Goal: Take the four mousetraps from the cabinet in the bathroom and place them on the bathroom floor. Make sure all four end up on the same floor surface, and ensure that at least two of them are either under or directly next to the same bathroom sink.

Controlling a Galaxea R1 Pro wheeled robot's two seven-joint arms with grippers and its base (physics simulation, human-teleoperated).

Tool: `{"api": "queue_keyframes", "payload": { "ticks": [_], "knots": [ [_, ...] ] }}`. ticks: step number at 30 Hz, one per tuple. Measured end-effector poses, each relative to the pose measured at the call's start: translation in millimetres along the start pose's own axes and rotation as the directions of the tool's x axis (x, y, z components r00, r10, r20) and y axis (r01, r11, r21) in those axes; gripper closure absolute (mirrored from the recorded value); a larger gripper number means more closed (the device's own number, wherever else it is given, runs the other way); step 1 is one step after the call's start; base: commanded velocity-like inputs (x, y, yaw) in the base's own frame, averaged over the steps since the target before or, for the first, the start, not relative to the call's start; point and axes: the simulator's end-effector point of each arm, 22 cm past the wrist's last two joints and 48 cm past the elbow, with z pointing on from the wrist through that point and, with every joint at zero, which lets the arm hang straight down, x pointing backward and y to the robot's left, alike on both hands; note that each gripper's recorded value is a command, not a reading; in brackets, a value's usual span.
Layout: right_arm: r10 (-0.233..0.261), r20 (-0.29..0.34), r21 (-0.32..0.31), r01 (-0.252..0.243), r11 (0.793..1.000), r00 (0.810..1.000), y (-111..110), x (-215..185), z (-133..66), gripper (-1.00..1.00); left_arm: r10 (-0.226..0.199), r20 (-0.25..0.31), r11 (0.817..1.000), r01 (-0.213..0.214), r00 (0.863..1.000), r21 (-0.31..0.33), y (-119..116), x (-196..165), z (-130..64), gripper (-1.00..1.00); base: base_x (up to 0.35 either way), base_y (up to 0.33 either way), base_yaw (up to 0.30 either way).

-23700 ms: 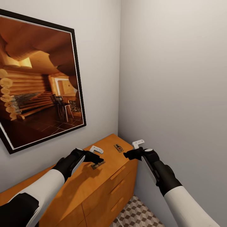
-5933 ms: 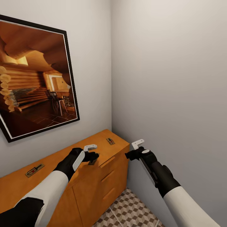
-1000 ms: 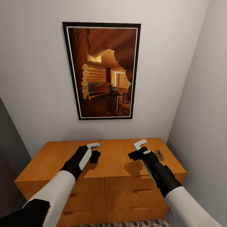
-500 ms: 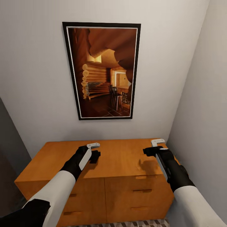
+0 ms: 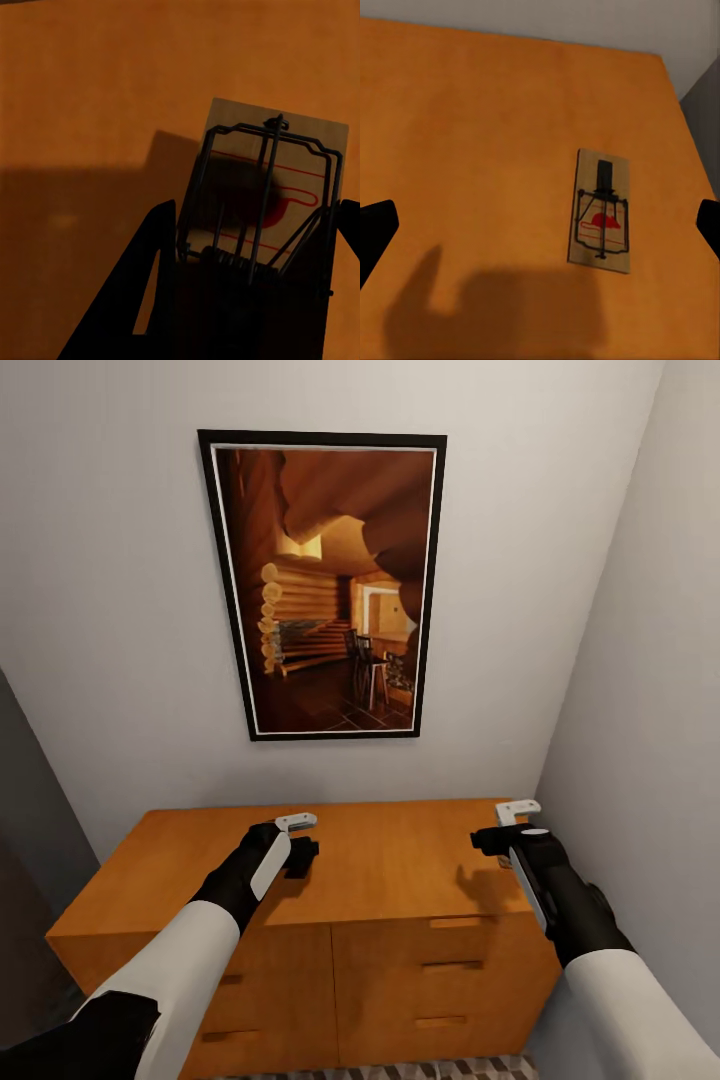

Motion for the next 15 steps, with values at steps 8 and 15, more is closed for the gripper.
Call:
{"api": "queue_keyframes", "payload": {
  "ticks": [8, 15],
  "knots": [
    [0.008, 0.000, 0.018, -0.008, 1.000, 1.000, -9, 0, -0.1, -1.00, 0.000, 0.000, 1.000, 0.000, 1.000, 0.000, 0, 0, 0.0, 1.00, 0.000, 0.000, 0.000],
    [0.044, 0.006, 0.032, -0.044, 0.999, 0.999, -21, 0, 0.1, -1.00, 0.000, 0.000, 1.000, 0.000, 1.000, 0.001, 0, 0, 0.0, 1.00, 0.000, 0.000, 0.000]
  ]
}}
